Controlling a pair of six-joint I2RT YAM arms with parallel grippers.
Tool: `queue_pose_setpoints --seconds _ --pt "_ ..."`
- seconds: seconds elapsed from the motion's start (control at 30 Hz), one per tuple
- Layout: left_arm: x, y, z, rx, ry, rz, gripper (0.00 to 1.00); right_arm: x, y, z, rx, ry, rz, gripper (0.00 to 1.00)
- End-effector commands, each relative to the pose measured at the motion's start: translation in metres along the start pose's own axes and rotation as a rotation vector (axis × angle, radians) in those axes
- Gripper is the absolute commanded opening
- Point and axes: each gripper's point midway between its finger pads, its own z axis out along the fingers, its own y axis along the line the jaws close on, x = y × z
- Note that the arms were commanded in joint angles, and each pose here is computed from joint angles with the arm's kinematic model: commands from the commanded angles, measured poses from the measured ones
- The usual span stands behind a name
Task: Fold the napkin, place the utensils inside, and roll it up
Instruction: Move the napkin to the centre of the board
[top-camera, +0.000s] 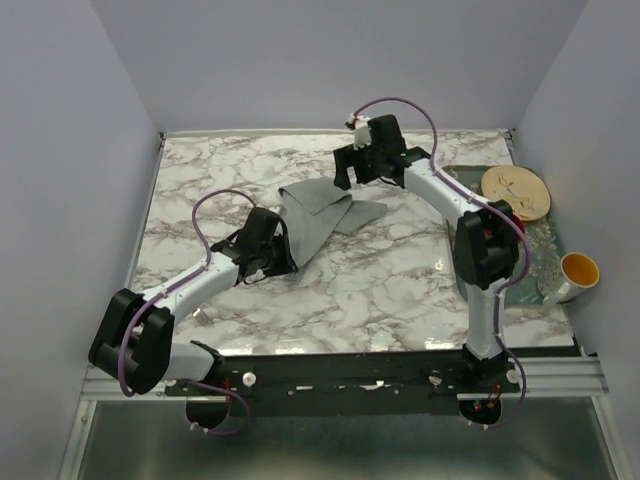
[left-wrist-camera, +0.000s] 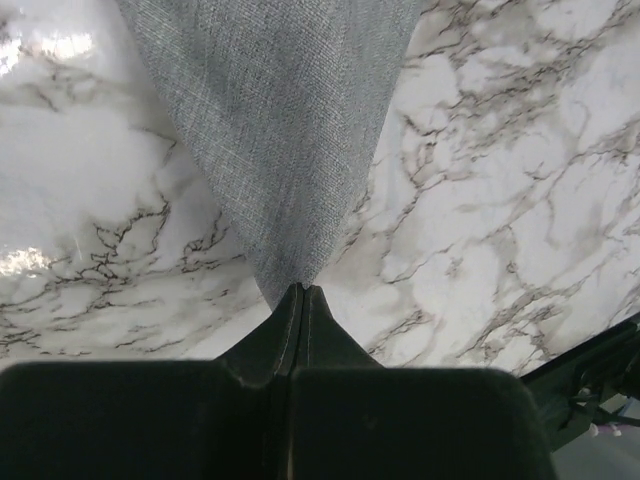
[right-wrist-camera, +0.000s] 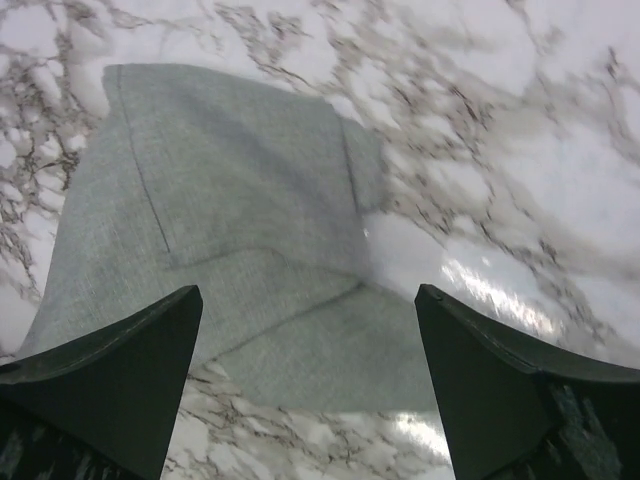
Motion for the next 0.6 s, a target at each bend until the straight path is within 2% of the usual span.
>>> queue_pose_setpoints --seconds 0.0,0.07,0.13,0.17,0.23,0.27,0.47,0.57 --pt "0.013 -0.006 -0.003 0.070 0.002 -0.050 0.00 0.025 0.034 0.024 -0.083 0.136 -0.398 0.98" --pt "0.020 -0.001 -0.002 0.063 0.013 -0.048 0.00 0.030 0.036 0.033 -0.051 0.159 -0.464 0.98" --pt "0.024 0.002 0.000 0.054 0.025 -0.044 0.00 0.036 0.059 0.043 -0.095 0.166 -0.504 0.94" --pt "0.024 0.003 0.001 0.054 0.027 -0.045 0.00 0.035 0.069 0.045 -0.109 0.158 -0.508 0.84" --pt "0.028 0.005 0.004 0.052 0.033 -0.053 0.00 0.042 0.092 0.049 -0.139 0.164 -0.523 0.71" --pt "0.028 0.004 0.004 0.056 0.033 -0.052 0.00 0.048 0.098 0.051 -0.148 0.166 -0.528 0.58" --pt "0.028 0.008 0.008 0.044 0.028 -0.051 0.00 0.063 0.118 0.055 -0.209 0.168 -0.499 0.55" --pt "0.031 0.008 0.009 0.049 0.037 -0.055 0.00 0.071 0.114 0.064 -0.190 0.190 -0.492 0.57"
